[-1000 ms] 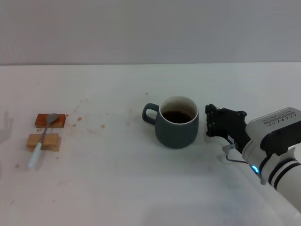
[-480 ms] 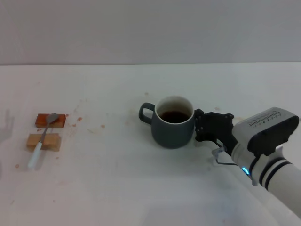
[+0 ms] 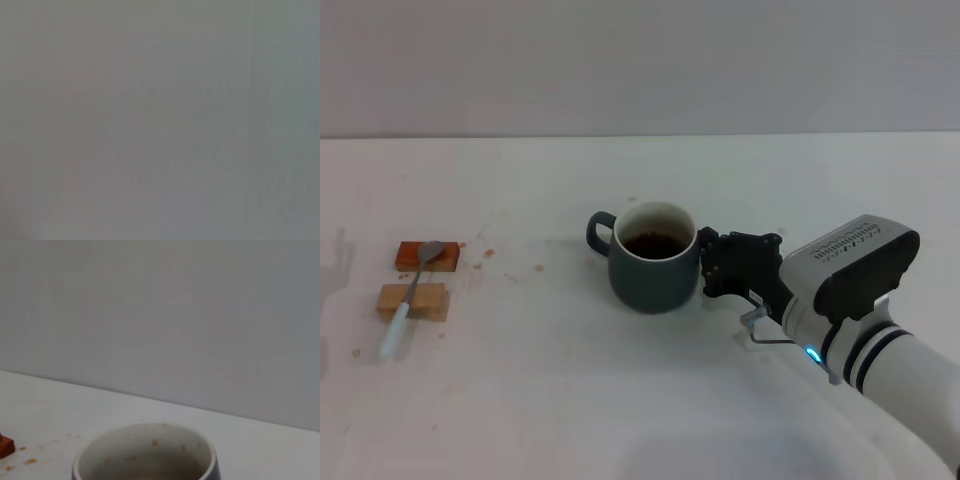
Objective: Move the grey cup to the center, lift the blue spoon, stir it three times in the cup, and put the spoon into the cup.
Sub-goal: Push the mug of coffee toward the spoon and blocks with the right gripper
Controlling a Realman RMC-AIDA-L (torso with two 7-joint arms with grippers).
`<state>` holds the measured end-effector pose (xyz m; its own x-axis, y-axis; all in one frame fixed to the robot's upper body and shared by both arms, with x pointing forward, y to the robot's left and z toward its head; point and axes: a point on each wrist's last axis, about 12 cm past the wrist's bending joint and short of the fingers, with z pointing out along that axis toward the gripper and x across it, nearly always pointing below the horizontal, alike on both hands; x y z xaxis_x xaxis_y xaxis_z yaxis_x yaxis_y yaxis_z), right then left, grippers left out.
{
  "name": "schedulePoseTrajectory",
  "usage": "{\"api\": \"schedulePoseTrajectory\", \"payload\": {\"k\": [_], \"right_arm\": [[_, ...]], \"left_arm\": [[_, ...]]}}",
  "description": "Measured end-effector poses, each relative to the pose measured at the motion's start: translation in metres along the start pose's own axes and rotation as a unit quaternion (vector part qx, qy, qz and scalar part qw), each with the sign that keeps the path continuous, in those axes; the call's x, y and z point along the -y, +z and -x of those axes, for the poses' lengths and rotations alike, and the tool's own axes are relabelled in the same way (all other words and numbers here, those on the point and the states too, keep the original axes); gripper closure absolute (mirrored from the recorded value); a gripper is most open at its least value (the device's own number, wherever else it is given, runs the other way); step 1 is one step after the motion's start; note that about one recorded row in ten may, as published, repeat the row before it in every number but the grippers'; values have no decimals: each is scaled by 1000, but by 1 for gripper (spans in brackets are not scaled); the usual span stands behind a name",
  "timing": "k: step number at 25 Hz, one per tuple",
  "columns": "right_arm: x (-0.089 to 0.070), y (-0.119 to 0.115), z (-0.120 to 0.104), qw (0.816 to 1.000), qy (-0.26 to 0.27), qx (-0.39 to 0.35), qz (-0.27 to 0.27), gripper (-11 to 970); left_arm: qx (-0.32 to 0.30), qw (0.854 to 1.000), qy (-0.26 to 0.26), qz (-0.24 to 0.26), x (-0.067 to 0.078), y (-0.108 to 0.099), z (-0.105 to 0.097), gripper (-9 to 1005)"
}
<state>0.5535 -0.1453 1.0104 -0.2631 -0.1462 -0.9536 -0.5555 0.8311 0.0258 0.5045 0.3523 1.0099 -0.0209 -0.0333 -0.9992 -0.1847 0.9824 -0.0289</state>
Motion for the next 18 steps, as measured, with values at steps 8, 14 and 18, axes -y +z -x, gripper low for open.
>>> {"api": "schedulePoseTrajectory", "payload": {"k": [8, 14, 18], "right_arm": [[15, -1, 1, 1000, 7, 2, -30, 927], [33, -2, 3, 998, 7, 7, -62, 927], [42, -3, 4, 997, 2, 8, -76, 927]], "left_arm": [[-4, 1000, 0, -2, -1, -3, -2, 309], [4, 1000, -4, -24, 4, -15, -4, 310], [10, 999, -18, -31, 6, -27, -3, 310]]}}
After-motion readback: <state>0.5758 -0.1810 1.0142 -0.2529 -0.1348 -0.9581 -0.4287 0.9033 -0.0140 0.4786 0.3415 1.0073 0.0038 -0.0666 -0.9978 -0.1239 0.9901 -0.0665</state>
